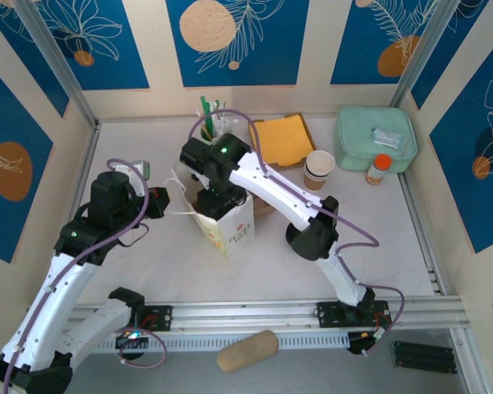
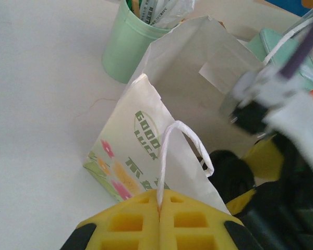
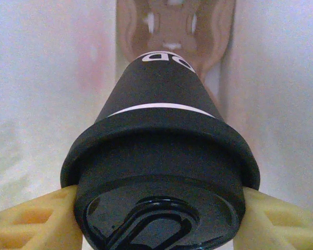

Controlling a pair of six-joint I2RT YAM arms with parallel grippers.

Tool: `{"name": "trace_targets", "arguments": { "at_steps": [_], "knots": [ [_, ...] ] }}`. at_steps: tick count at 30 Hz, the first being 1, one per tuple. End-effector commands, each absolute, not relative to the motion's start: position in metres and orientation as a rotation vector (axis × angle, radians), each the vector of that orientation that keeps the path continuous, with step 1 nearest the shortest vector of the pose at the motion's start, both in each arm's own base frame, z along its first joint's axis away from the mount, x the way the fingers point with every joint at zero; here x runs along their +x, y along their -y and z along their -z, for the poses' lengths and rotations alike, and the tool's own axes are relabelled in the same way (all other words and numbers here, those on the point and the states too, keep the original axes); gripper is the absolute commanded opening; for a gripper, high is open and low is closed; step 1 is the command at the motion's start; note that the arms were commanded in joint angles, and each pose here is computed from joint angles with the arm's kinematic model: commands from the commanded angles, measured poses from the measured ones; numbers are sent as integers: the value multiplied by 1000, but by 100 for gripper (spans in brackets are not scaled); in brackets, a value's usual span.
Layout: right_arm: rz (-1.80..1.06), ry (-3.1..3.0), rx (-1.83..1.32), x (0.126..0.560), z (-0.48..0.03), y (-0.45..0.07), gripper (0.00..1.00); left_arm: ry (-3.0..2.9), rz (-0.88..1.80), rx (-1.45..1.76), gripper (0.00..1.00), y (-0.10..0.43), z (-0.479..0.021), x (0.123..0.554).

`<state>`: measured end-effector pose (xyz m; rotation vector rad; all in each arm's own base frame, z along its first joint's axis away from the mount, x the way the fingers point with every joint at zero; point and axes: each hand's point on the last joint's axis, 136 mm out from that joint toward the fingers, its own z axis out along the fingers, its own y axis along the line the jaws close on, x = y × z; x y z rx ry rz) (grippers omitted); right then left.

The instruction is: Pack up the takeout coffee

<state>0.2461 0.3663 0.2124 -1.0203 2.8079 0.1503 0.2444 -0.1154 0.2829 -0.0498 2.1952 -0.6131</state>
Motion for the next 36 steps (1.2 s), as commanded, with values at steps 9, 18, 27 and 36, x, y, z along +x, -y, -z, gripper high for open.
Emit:
{"name": "trace_targets", "arguments": {
  "at_steps": [9, 18, 27, 36],
  "knots": [
    [-297, -2704, -886, 241, -283, -350, 43, -2180, 566, -85, 0, 107, -283, 246],
    [-521, -2544, -808, 243, -340, -351, 42, -2174, 530, -102, 0, 102, -283, 249],
    [-715, -2328, -718, 243, -410, -340, 42, -2167, 512, -109, 0, 100, -284, 250],
    [-822, -2178, -483, 244, -472, -278, 42, -2164, 522, -99, 0, 103, -284, 254]
  ]
}}
